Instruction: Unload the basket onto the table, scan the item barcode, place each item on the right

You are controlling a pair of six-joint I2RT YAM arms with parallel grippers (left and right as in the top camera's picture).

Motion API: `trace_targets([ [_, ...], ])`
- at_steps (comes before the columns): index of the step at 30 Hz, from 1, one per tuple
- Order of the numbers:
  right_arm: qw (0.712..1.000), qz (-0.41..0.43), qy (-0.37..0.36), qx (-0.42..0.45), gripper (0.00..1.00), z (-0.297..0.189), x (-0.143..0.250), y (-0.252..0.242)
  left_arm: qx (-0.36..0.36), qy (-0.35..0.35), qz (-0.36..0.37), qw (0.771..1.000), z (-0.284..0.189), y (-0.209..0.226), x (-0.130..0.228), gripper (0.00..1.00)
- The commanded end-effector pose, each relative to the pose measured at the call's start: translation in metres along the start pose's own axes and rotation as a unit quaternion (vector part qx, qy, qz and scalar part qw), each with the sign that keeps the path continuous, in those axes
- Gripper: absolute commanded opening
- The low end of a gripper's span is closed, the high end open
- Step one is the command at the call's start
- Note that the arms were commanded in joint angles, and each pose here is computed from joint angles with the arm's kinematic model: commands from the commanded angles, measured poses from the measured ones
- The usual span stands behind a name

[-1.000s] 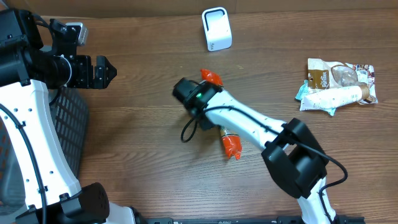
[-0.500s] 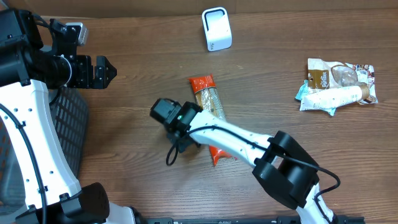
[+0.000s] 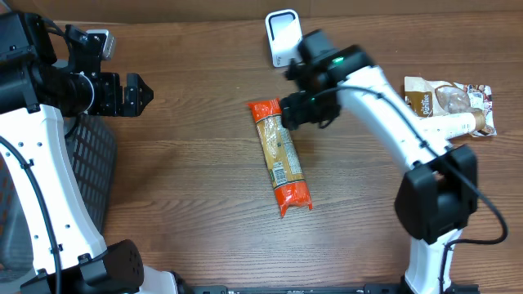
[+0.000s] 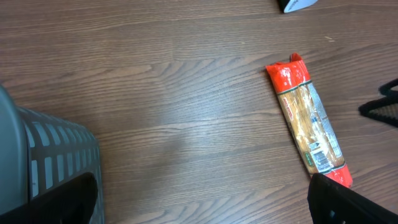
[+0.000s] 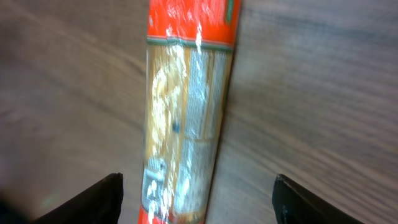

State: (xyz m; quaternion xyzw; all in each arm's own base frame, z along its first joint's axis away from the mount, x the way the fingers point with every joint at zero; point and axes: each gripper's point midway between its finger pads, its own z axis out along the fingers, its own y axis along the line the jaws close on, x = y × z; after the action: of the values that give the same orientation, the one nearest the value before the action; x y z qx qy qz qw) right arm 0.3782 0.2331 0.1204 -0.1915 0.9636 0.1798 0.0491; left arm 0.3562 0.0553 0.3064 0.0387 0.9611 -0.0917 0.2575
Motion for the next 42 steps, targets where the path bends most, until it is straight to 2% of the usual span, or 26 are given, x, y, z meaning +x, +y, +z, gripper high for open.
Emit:
trace_targets([
  [1,0.988,-0.043,0.031,-0.147,0.76,0.011,0.02,0.02,0.005,-0.004,0.013,1.0,0.0,-0.002,-0.002,1.0],
  [6,0.985,-0.023,0.048,-0.162,0.75,0.039,0.038,0.005,0.005,-0.004,0.013,1.0,0.0,-0.002,-0.002,1.0],
  [20,0.976,0.004,0.04,-0.214,0.73,0.095,0.061,0.02,0.005,-0.004,0.013,1.0,0.0,-0.002,-0.002,1.0],
  [22,0.976,0.011,0.04,-0.214,0.68,0.101,0.063,0.023,0.005,-0.004,0.013,1.0,0.0,-0.002,-0.002,1.0],
  [24,0.976,0.008,0.036,-0.214,0.52,0.106,0.064,0.026,0.005,-0.004,0.013,1.0,0.0,-0.002,-0.002,1.0],
  [33,0.975,-0.009,0.031,-0.221,0.25,0.111,0.062,0.043,0.005,-0.004,0.013,1.0,0.0,-0.002,-0.002,1.0],
  [37,0.969,-0.007,0.034,-0.243,0.09,0.104,0.061,0.05,0.005,-0.004,0.013,1.0,0.0,-0.002,-0.002,1.0],
  [42,0.975,-0.006,0.026,-0.223,0.06,0.078,0.049,0.051,0.005,-0.004,0.013,1.0,0.0,-0.002,-0.002,1.0],
])
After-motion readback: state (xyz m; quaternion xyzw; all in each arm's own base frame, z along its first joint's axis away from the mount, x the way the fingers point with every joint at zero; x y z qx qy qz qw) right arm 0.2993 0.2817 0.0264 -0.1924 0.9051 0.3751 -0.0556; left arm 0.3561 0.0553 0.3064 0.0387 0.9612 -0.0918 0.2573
